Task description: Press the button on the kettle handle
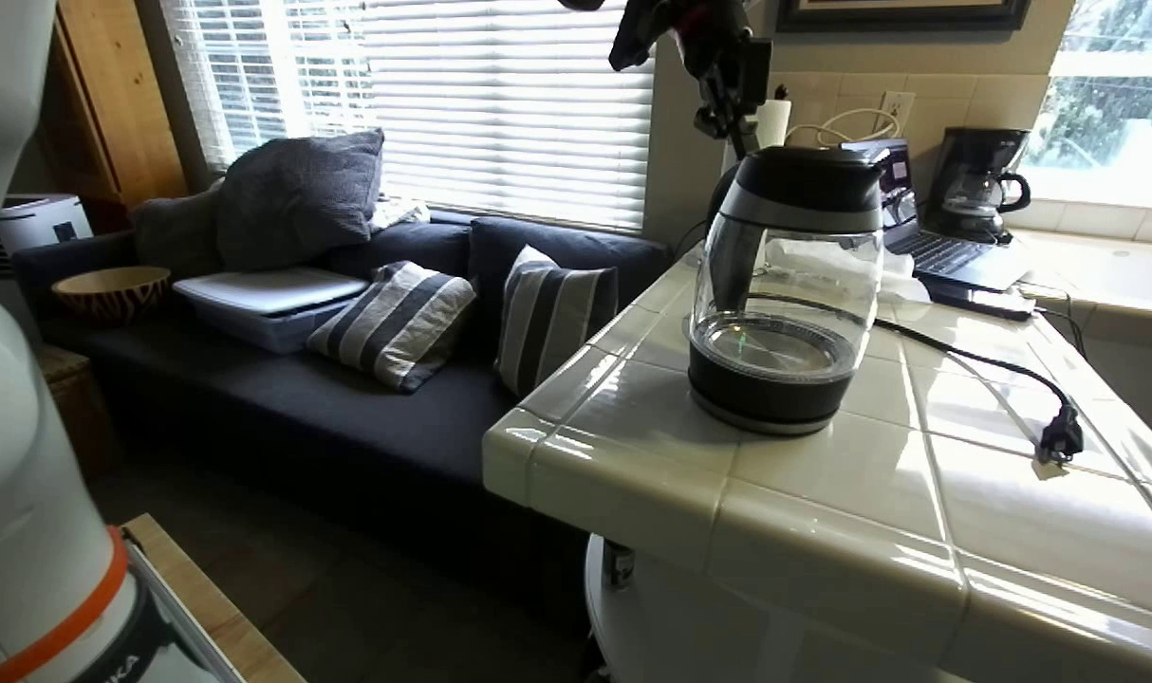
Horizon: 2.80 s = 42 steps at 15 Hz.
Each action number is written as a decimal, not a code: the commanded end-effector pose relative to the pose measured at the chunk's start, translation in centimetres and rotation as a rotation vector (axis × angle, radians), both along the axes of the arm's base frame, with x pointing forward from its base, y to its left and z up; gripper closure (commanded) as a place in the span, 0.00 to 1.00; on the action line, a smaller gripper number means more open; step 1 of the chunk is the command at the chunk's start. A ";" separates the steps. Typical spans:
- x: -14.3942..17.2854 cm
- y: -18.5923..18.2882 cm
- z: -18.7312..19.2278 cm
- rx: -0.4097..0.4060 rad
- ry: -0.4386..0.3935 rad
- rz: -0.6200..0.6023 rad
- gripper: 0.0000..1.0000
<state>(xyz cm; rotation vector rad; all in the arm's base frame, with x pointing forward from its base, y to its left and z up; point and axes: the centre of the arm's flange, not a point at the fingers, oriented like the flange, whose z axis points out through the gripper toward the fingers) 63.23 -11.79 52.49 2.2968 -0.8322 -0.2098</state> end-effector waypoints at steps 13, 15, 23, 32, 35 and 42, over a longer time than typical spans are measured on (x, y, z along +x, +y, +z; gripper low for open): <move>-0.3 4.1 -0.4 0.001 -0.022 0.061 1.00; -0.1 4.7 -0.7 0.004 -0.018 0.071 1.00; 0.3 3.7 -2.2 0.032 -0.005 0.071 1.00; 1.1 2.1 -3.5 0.042 -0.028 0.069 1.00; 1.0 2.3 -3.2 0.040 -0.031 0.072 1.00; 0.1 3.7 1.1 0.104 -0.082 0.030 1.00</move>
